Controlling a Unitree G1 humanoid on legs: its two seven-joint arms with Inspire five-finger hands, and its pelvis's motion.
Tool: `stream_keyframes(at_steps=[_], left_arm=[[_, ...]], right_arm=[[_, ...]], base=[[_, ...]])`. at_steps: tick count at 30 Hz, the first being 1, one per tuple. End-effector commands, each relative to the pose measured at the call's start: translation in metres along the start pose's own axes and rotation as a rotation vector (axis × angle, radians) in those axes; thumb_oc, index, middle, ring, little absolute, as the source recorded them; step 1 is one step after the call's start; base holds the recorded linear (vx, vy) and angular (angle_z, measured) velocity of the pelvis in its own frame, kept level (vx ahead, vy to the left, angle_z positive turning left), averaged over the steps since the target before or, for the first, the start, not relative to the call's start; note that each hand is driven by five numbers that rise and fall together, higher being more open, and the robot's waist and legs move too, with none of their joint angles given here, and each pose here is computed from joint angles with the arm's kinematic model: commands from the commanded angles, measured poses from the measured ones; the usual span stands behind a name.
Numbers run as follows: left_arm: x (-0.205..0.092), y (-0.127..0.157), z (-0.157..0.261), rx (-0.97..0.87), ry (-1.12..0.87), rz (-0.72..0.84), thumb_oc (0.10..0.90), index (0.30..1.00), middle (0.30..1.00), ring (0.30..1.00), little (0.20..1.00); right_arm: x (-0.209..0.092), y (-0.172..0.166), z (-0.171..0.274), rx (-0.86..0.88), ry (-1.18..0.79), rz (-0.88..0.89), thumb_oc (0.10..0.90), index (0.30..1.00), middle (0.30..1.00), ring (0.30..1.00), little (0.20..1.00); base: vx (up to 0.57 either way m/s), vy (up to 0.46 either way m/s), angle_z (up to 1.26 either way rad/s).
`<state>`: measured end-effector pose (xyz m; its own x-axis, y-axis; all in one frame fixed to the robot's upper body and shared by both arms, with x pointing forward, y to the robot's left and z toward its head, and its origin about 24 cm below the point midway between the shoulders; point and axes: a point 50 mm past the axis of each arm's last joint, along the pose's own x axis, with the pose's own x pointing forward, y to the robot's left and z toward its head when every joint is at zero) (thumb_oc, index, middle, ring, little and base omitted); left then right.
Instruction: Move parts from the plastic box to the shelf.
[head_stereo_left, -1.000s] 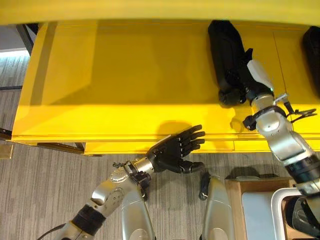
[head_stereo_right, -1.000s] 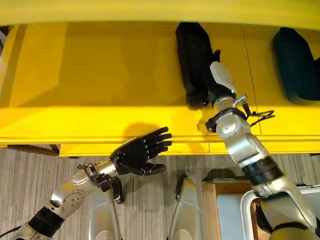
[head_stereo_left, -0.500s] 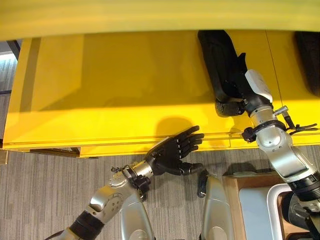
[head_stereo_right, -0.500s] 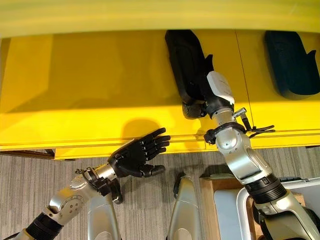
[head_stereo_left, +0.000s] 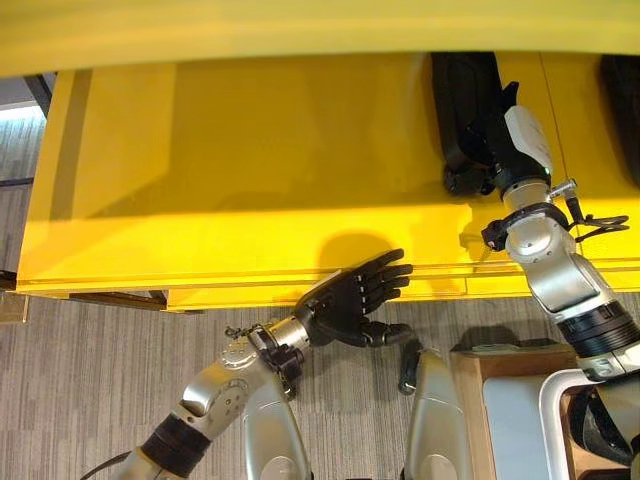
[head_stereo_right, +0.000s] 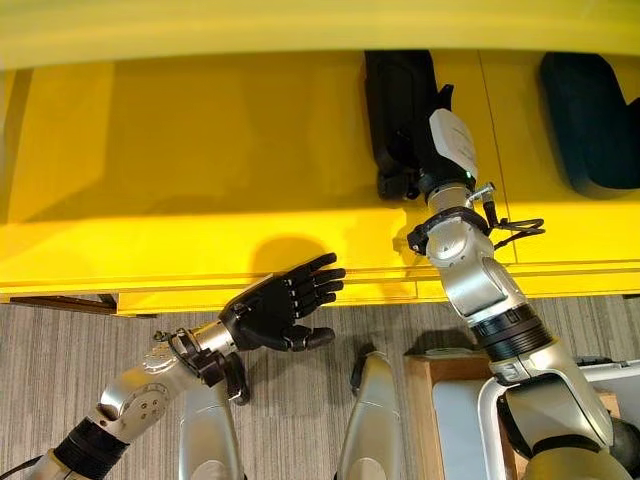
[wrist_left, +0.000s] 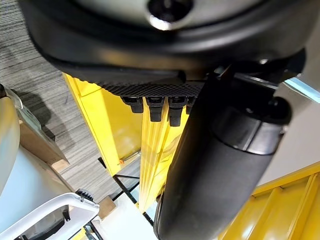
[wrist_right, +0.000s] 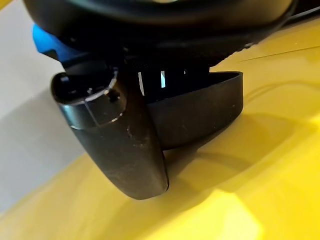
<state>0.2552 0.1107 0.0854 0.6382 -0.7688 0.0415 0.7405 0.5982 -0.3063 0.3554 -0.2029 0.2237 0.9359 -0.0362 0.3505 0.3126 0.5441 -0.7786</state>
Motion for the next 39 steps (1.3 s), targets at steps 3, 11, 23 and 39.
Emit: stream_keyframes(at_steps=[3, 11, 23, 39], left_arm=[[0.009, -0.001, 0.038, 0.055, -0.189, -0.006, 0.900, 1.000, 1.000, 1.000, 1.000], [0.006, -0.001, 0.038, 0.061, -0.196, -0.007, 0.900, 1.000, 1.000, 1.000, 1.000], [-0.012, 0.000, 0.035, 0.068, -0.228, 0.019, 0.900, 1.000, 1.000, 1.000, 1.000], [-0.013, 0.000, 0.031, 0.061, -0.250, 0.039, 0.900, 1.000, 1.000, 1.000, 1.000]], right_arm=[[0.002, -0.006, 0.025, -0.010, -0.101, -0.002, 0.429, 0.341, 0.341, 0.341, 0.341], [-0.005, 0.000, 0.021, -0.058, -0.087, 0.063, 0.527, 0.478, 0.478, 0.478, 0.478], [-0.048, 0.016, -0.007, -0.178, -0.025, 0.270, 0.900, 1.000, 1.000, 1.000, 1.000], [-0.066, 0.039, -0.026, 0.147, 0.071, 0.085, 0.900, 1.000, 1.000, 1.000, 1.000]], base=[[0.00, 0.000, 0.00], [0.00, 0.000, 0.00], [0.00, 0.000, 0.00], [0.01, 0.005, -0.02]])
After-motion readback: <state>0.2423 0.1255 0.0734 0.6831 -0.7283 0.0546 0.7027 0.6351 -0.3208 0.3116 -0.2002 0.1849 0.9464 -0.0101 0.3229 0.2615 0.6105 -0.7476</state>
